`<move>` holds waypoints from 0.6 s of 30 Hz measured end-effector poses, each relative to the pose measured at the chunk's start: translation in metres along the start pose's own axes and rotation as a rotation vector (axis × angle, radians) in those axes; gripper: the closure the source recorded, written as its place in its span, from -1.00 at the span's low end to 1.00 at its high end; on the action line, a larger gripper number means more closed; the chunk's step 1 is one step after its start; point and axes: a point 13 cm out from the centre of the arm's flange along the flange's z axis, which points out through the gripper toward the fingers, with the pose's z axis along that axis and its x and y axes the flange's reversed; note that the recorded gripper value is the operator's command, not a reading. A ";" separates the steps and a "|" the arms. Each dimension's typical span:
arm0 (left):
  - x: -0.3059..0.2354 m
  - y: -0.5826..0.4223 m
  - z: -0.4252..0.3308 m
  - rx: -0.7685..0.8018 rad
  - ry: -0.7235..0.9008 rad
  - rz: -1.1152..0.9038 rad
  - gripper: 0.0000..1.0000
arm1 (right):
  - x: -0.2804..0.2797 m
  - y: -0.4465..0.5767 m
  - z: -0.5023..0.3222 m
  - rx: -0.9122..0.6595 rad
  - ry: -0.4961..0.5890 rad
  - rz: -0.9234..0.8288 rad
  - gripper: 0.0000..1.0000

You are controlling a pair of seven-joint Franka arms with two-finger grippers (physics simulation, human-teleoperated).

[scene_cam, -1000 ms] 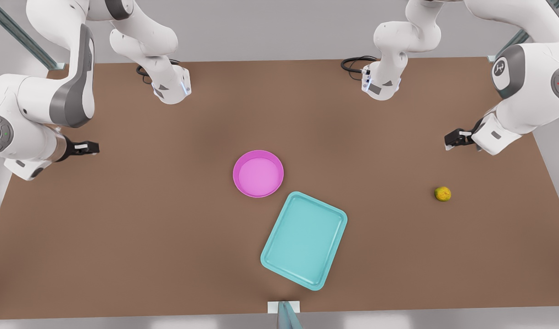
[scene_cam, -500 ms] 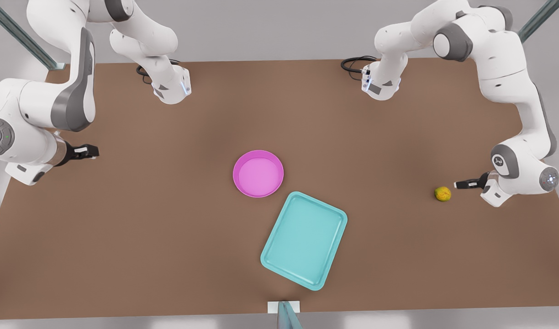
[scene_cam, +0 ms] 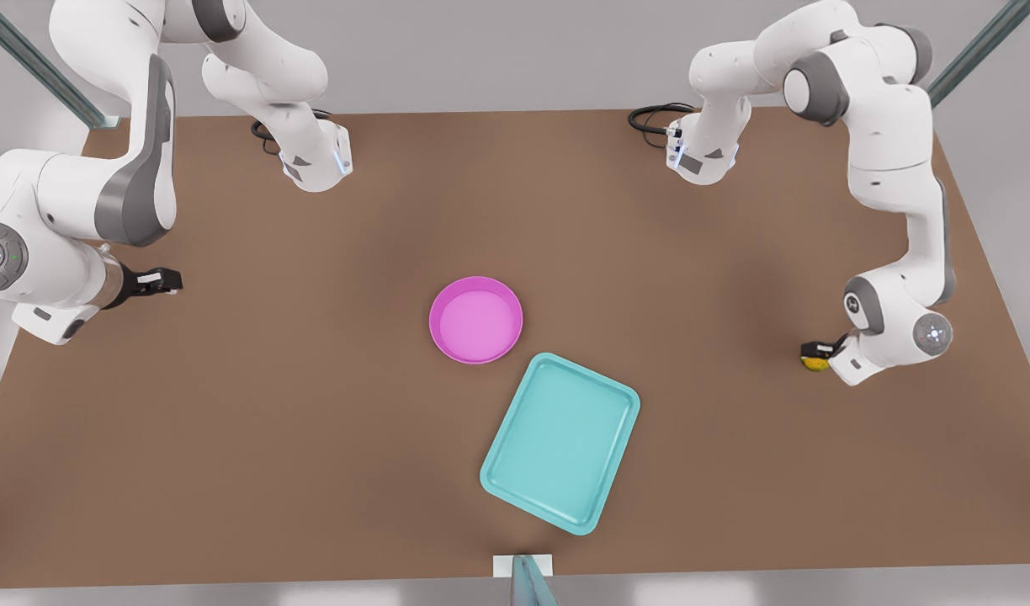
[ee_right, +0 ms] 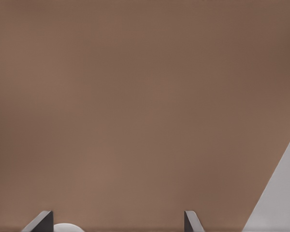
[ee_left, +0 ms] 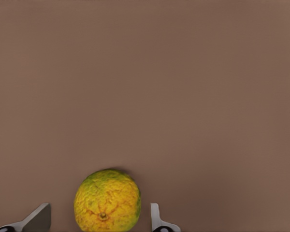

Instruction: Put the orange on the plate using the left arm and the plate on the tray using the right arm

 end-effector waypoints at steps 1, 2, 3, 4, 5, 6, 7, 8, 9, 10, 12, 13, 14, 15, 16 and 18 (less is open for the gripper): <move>-0.001 0.000 0.002 -0.002 -0.002 0.003 -1.00 | 0.000 0.000 0.000 0.000 0.000 -0.001 -1.00; -0.002 0.000 0.005 -0.003 -0.003 0.005 -1.00 | 0.000 0.000 0.000 0.000 0.000 -0.002 -1.00; -0.002 0.000 0.008 -0.004 -0.003 0.006 -1.00 | 0.000 0.000 0.000 0.000 0.000 -0.003 -1.00; -0.003 0.000 0.011 -0.004 -0.002 0.008 -1.00 | 0.000 0.000 0.000 0.000 0.000 -0.003 -1.00; -0.003 0.000 0.013 -0.005 -0.002 0.009 -1.00 | 0.000 0.000 0.000 0.000 0.000 -0.004 -1.00; -0.002 0.000 0.016 -0.004 0.002 0.010 -1.00 | 0.000 0.000 0.000 0.000 0.000 -0.005 -1.00; -0.001 0.000 0.020 -0.003 0.008 0.011 -1.00 | 0.000 0.000 0.000 0.000 0.000 -0.006 -1.00; 0.000 0.000 0.025 -0.002 0.014 0.012 -1.00 | 0.000 0.000 0.000 0.000 0.000 -0.007 -1.00; 0.002 0.000 0.030 0.000 0.021 0.014 -1.00 | 0.000 0.000 0.000 0.000 0.000 -0.007 -1.00; 0.003 -0.001 0.034 0.001 0.028 0.016 -1.00 | 0.000 0.000 0.000 0.000 0.000 -0.008 -1.00; 0.005 -0.001 0.041 0.003 0.036 0.017 -0.61 | 0.000 0.000 0.000 0.000 0.000 -0.009 -1.00; 0.005 -0.001 0.042 0.002 0.037 0.017 -0.37 | 0.000 0.000 0.000 0.000 0.000 -0.009 -1.00; 0.004 -0.001 0.041 0.002 0.036 0.017 -0.19 | 0.000 0.000 0.000 0.000 -0.001 -0.010 -1.00; 0.004 0.000 0.040 0.001 0.034 0.016 -0.16 | 0.000 0.000 0.000 0.000 -0.001 -0.010 -1.00; 0.003 0.000 0.038 0.000 0.032 0.015 -0.13 | 0.000 0.000 0.000 0.000 -0.001 -0.011 -1.00; 0.002 0.001 0.033 -0.007 0.026 0.014 -0.01 | 0.000 0.000 0.000 -0.001 -0.001 -0.012 -1.00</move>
